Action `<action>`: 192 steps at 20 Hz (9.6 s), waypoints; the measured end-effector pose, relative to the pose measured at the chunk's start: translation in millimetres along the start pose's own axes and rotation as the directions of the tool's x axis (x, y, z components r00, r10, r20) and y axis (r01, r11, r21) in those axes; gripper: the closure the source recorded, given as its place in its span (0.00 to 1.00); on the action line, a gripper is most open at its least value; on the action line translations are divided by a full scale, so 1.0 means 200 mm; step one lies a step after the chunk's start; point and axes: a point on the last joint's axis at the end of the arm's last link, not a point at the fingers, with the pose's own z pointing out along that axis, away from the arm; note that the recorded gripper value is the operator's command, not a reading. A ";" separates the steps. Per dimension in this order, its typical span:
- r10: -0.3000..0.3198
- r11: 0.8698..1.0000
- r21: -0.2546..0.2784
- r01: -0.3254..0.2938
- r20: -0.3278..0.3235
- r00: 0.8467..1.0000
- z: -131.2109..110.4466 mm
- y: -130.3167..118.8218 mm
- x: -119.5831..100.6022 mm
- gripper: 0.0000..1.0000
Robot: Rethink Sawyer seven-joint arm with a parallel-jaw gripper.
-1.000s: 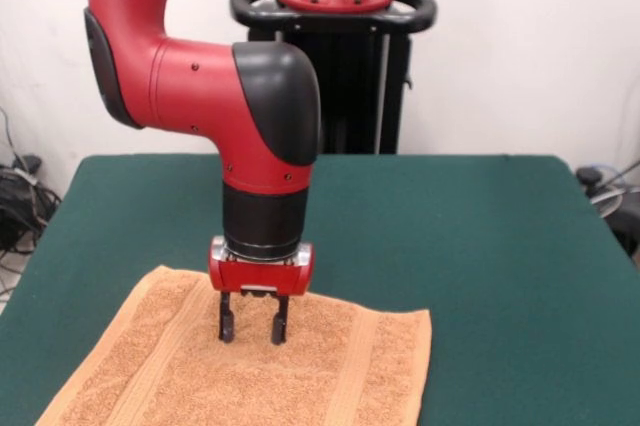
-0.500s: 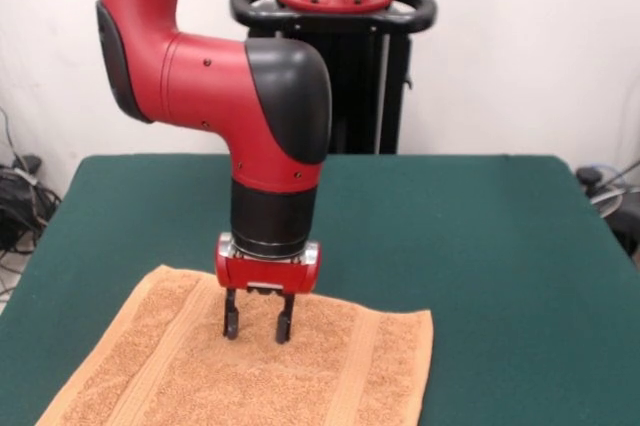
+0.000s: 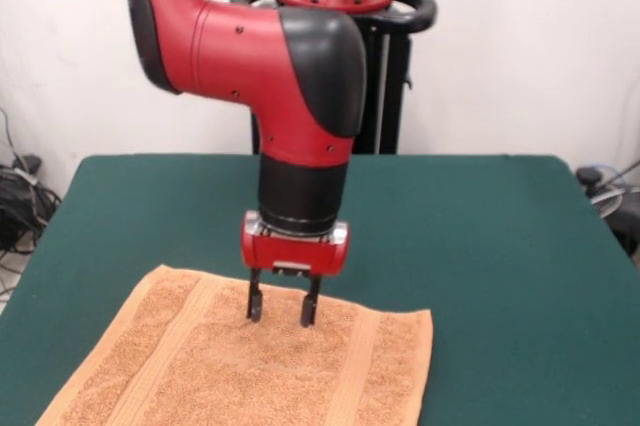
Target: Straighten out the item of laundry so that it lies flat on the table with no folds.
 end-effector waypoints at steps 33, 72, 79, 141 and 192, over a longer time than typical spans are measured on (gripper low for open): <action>0.063 0.998 0.020 -0.062 -0.056 0.996 0.15 -0.07 0.11 0.00; 0.126 0.992 0.020 -0.126 -0.021 0.992 0.19 -0.11 0.05 0.00; 0.103 0.994 0.043 -0.102 -0.006 0.995 0.19 -0.09 0.05 0.00; 0.200 0.978 0.067 -0.199 -0.002 0.980 0.11 0.36 -0.05 0.00; 0.258 0.958 0.070 -0.277 0.209 0.943 0.25 -0.33 0.05 0.00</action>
